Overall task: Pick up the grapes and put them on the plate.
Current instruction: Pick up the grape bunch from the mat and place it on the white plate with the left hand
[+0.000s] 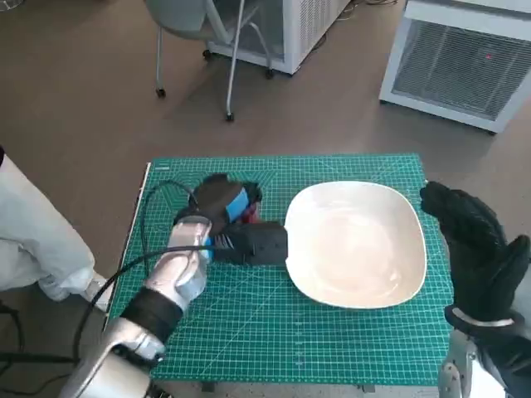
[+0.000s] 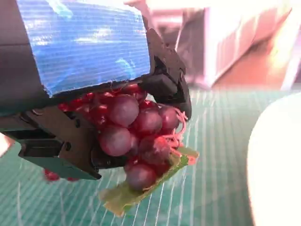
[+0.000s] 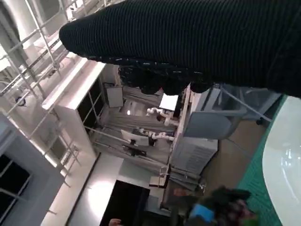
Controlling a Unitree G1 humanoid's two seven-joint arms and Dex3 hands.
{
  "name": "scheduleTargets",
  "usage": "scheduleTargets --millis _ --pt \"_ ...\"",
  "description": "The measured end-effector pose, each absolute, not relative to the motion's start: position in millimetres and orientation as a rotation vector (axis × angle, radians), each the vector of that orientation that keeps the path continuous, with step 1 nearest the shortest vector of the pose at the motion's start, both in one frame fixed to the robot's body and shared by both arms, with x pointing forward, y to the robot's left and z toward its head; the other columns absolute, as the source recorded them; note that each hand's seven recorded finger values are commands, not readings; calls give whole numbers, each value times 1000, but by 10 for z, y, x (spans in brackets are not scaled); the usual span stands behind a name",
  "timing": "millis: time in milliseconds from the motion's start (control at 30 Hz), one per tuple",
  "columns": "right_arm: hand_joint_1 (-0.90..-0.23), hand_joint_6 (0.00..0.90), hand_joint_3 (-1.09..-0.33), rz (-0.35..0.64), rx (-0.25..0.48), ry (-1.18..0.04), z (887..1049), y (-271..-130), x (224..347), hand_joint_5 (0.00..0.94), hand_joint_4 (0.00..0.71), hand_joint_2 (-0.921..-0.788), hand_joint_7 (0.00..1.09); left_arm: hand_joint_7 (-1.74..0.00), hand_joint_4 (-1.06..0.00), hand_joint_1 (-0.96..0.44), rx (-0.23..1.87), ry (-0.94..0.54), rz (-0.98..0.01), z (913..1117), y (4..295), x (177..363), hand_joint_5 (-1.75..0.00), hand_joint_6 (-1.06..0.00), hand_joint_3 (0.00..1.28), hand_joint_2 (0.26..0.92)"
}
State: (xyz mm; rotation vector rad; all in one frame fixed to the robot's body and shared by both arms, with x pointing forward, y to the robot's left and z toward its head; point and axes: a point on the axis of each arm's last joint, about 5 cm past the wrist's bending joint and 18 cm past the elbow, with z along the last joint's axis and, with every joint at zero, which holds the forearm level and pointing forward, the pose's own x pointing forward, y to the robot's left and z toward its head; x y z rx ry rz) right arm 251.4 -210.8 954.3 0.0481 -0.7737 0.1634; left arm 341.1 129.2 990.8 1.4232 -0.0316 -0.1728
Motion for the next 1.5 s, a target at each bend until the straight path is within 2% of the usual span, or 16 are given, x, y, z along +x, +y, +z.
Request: scheduleTargets --millis 67,167,333,400,567,867,1033,1200,1500 --pt "-486 188 -530 164 48 -778 9548 -2106 2517 2 532 -921 577 -1068 -450 8 1414 -65 -164 9967 1294 3371 -1591 -619 413 801" --pt "-486 189 -530 164 47 -782 9554 -2104 2521 2 532 -921 576 -996 -502 7 1402 -111 -152 10044 1300 3302 -1561 -663 398 788" --pt "-486 190 -529 168 47 -778 9544 -2104 2526 2 532 -921 574 -930 -611 5 1379 -192 -121 10174 1314 3164 -1426 -694 182 872" --pt "-487 191 -528 169 46 -773 9534 -2105 2528 2 532 -921 574 -967 -637 4 1375 -228 -101 10228 1316 3111 -1352 -697 119 896" --pt "-487 192 -528 169 46 -771 9524 -2105 2531 2 533 -921 572 -1115 -661 2 1370 -299 -54 10351 1303 3028 -1208 -677 70 912" --pt "-491 194 -527 169 46 -773 9521 -2105 2534 2 533 -921 569 -1189 -624 3 1381 -340 -33 10424 1283 2985 -1226 -632 92 919" --pt "-492 194 -526 169 45 -775 9525 -2105 2533 2 533 -921 568 -1186 -612 3 1374 -328 -62 10423 1253 2980 -1249 -627 102 917" --pt "-493 196 -526 170 44 -780 9533 -2103 2530 2 534 -921 567 -1000 -652 3 1337 -335 -133 10450 1135 2937 -1328 -676 111 900" --pt "-490 196 -526 174 40 -791 9551 -2101 2508 2 533 -921 564 -1124 -683 2 1318 -452 -291 10600 726 2858 -1242 -605 94 915"
